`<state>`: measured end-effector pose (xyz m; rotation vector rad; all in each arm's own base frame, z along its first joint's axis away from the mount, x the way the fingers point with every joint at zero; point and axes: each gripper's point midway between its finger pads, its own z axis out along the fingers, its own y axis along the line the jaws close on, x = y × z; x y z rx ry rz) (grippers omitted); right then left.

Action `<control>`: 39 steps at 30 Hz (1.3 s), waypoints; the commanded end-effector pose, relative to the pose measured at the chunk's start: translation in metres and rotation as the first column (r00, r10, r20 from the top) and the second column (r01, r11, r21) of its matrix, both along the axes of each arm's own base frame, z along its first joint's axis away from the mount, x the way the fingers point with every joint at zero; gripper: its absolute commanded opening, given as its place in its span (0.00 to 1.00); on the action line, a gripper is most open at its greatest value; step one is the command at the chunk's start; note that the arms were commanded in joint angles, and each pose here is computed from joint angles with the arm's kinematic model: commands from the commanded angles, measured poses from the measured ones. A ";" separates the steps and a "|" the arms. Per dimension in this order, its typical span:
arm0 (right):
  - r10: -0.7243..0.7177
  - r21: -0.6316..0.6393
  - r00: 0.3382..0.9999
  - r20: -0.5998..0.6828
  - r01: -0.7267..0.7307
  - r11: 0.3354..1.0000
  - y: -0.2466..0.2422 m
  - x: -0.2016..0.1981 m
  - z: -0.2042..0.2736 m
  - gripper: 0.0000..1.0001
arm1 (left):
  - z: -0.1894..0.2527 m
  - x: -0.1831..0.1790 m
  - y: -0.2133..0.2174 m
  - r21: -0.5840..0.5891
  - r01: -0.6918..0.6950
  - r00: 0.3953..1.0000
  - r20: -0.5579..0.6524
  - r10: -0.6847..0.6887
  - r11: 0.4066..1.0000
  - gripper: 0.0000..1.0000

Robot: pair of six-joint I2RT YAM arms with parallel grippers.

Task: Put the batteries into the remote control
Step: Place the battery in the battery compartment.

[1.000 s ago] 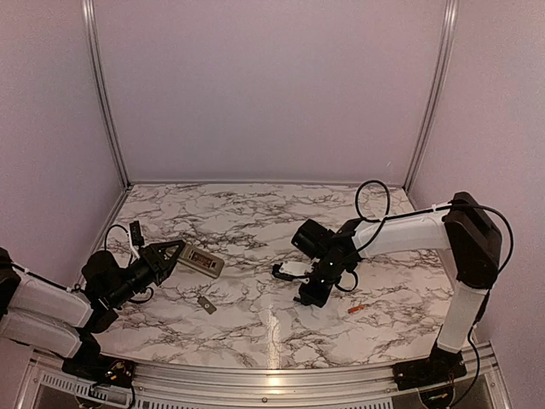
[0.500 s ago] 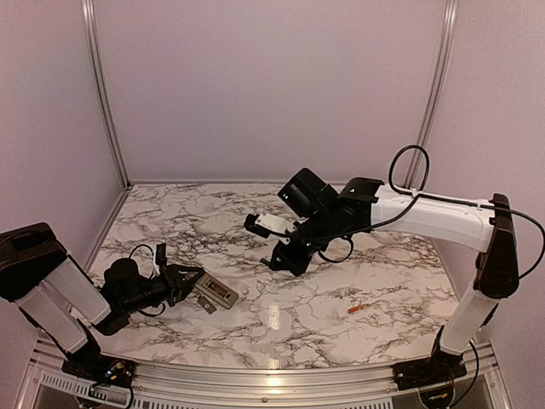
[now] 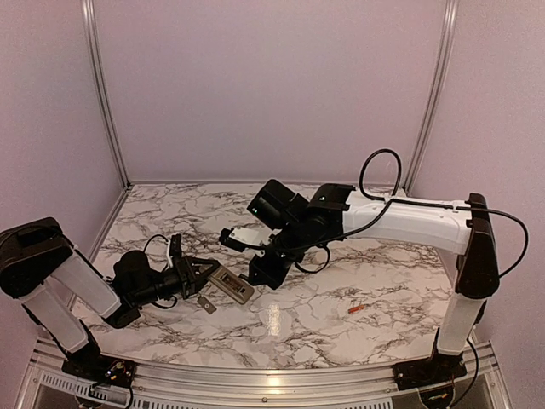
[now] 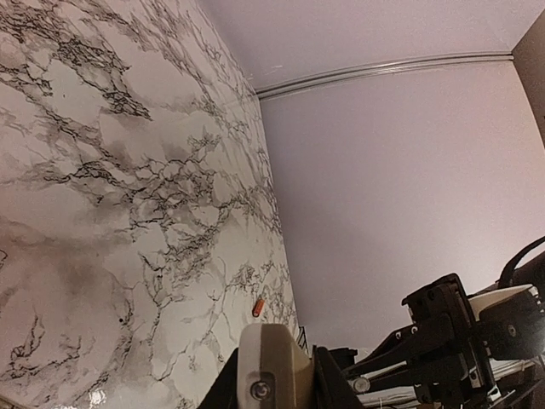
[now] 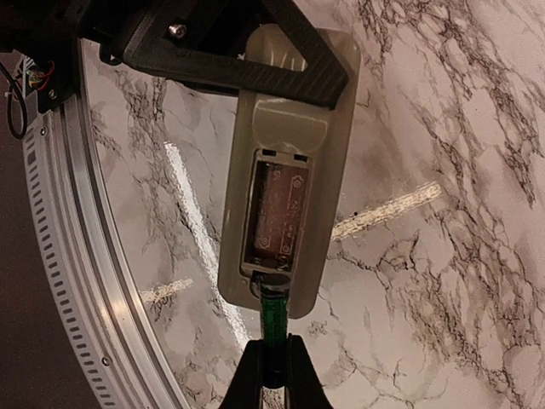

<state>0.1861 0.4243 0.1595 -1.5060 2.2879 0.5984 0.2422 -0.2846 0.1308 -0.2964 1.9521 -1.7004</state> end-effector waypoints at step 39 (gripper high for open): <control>-0.001 -0.128 0.994 -0.109 -0.013 0.992 0.027 -0.014 -0.021 0.01 | 0.132 -0.025 0.004 -0.339 0.093 0.924 0.379 0.045 0.936 0.00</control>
